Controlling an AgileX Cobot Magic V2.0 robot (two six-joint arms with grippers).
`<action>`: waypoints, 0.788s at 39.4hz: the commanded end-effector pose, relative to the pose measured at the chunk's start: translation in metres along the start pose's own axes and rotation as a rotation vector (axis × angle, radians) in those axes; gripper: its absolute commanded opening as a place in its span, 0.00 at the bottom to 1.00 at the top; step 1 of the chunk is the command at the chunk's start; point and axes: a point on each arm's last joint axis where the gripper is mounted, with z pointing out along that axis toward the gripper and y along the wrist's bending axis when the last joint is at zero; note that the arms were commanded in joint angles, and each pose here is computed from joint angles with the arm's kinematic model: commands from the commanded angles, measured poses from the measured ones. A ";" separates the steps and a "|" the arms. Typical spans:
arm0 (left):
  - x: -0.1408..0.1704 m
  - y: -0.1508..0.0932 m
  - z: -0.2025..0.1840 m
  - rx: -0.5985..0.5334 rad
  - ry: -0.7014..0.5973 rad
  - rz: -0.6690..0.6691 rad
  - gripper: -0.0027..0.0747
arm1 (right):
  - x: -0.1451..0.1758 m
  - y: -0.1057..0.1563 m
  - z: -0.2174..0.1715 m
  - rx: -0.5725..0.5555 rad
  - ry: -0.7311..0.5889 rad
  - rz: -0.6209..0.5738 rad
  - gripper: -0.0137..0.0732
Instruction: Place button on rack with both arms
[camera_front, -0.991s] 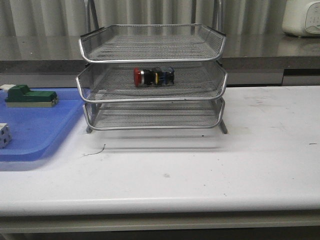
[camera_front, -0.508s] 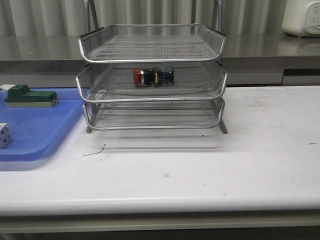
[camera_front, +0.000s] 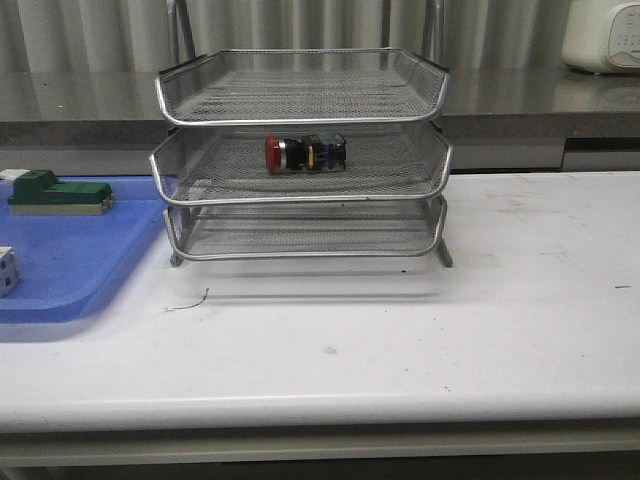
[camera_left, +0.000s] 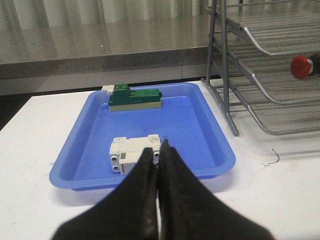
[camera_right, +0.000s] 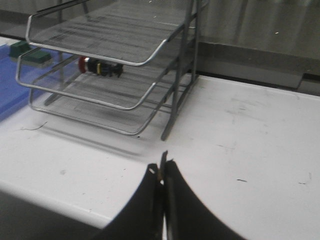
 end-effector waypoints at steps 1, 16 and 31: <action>-0.006 0.001 -0.001 -0.012 -0.100 -0.013 0.01 | -0.002 -0.004 -0.003 0.065 -0.153 -0.004 0.03; -0.006 0.001 -0.001 -0.012 -0.100 -0.013 0.01 | 0.056 -0.016 -0.009 0.290 -0.184 0.094 0.03; -0.006 0.001 -0.001 -0.012 -0.100 -0.013 0.01 | 0.057 -0.017 -0.009 0.302 -0.180 0.091 0.03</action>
